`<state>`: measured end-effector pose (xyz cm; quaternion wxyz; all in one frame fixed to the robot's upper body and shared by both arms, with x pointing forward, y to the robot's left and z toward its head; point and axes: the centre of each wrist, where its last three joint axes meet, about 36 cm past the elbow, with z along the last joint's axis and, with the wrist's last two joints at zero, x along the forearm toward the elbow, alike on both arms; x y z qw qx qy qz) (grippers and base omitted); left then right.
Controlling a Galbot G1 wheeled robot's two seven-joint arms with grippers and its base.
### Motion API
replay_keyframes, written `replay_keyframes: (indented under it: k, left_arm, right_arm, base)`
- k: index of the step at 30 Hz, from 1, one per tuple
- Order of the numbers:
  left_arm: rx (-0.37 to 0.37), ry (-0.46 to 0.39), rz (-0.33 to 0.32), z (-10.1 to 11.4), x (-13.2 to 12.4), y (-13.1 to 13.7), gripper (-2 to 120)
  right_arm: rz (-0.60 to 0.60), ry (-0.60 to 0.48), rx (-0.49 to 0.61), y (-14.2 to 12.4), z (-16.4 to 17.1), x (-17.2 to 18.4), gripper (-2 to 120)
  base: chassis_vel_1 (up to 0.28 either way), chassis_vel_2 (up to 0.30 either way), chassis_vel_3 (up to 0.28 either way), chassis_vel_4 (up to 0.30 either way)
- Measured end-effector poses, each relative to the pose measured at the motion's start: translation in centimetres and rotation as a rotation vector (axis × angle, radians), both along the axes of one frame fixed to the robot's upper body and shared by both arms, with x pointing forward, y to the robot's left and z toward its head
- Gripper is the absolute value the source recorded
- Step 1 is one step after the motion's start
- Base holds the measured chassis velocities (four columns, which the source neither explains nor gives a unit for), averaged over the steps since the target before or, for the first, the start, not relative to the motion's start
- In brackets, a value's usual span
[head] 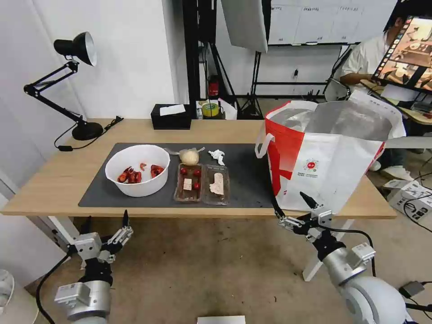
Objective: Pick up the trash from the table and place it into the takeout bag.
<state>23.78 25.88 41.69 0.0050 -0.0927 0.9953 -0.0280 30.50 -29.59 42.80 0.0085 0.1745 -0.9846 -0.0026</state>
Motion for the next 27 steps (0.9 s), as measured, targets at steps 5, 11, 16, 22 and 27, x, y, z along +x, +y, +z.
replay_keyframes:
  k: [5,11,16,22,27]
  left_arm:
    - [-0.002,0.002,-0.001,-0.1,0.0,0.0,100]
    - [0.002,0.002,-0.003,-0.3,0.0,-0.1,100]
    - [0.005,-0.002,-0.005,-0.4,0.0,-0.1,100]
    - [0.002,-0.008,-0.010,-0.7,0.1,-0.2,100]
    - [0.000,-0.007,-0.060,-1.3,1.1,-0.6,100]
  right_arm:
    - [0.000,0.004,-0.006,0.0,-0.3,-0.1,100]
    - [0.006,0.010,-0.009,0.1,-0.5,-0.2,100]
    - [0.026,0.052,0.104,0.9,0.2,-0.4,100]
    - [0.081,0.136,0.296,2.2,1.9,-0.2,100]
    - [0.138,0.272,0.539,3.9,4.5,-0.2,100]
  base:
    - [0.000,0.000,0.000,0.000]
    - [0.000,0.000,0.000,0.000]
    - [0.000,0.000,0.000,0.000]
    - [0.000,0.000,0.000,0.000]
    - [0.000,0.000,0.000,0.000]
